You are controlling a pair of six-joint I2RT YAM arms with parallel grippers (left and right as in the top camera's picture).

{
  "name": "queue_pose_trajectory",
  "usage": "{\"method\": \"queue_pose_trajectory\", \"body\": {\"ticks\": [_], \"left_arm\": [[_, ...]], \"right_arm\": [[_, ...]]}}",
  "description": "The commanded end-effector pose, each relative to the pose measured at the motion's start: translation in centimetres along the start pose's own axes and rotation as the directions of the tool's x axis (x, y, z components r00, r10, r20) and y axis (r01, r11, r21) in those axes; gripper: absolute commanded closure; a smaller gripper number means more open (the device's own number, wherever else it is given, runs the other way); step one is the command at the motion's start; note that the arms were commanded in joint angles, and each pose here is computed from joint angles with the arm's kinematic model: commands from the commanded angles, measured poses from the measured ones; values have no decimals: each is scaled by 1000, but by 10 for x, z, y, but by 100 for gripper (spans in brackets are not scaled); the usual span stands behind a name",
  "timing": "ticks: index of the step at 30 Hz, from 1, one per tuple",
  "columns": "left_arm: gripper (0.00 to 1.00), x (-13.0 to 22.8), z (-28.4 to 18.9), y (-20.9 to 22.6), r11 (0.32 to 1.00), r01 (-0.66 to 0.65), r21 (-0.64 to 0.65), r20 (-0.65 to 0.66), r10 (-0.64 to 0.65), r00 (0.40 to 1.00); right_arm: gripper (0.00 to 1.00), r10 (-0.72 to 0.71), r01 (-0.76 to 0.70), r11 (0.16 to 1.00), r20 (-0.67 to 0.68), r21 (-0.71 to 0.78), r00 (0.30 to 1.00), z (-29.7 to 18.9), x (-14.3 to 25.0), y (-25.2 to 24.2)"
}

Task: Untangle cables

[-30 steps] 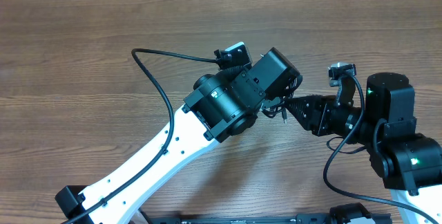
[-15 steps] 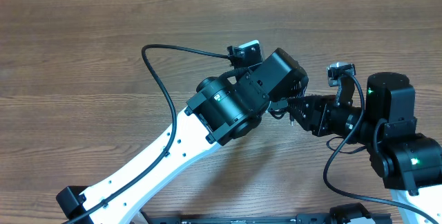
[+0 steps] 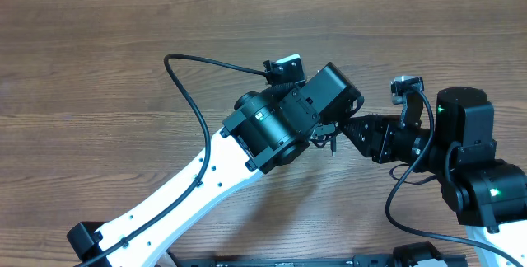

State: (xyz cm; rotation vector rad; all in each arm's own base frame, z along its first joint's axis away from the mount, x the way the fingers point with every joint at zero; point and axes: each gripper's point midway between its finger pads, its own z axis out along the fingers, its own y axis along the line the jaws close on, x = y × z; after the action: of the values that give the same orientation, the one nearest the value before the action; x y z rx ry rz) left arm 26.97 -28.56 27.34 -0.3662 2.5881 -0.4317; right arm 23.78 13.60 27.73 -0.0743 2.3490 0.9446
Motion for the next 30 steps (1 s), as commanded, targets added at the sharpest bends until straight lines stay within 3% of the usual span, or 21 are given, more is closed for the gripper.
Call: {"method": "queue_pose_trajectory", "body": {"ticks": [1,11,23,30], "left_arm": [[96,-5,-6,-4,1000,9,19,27,-9,1000],[96,2,-8,-31,979,-148,140,-5,150,989],[96,2,-8,-31,979,-150,140,-5,152,988],[96,1,-8,-31,977,-159,139,-2,160,987]], "right_arm": [[59,13,-15,998,45,62,999,-7,-8,-6],[58,13,-16,998,45,65,999,-7,-8,-7],[58,35,-37,998,48,50,998,-7,-9,-4],[58,15,-13,999,42,-43,999,-7,-11,13]]}}
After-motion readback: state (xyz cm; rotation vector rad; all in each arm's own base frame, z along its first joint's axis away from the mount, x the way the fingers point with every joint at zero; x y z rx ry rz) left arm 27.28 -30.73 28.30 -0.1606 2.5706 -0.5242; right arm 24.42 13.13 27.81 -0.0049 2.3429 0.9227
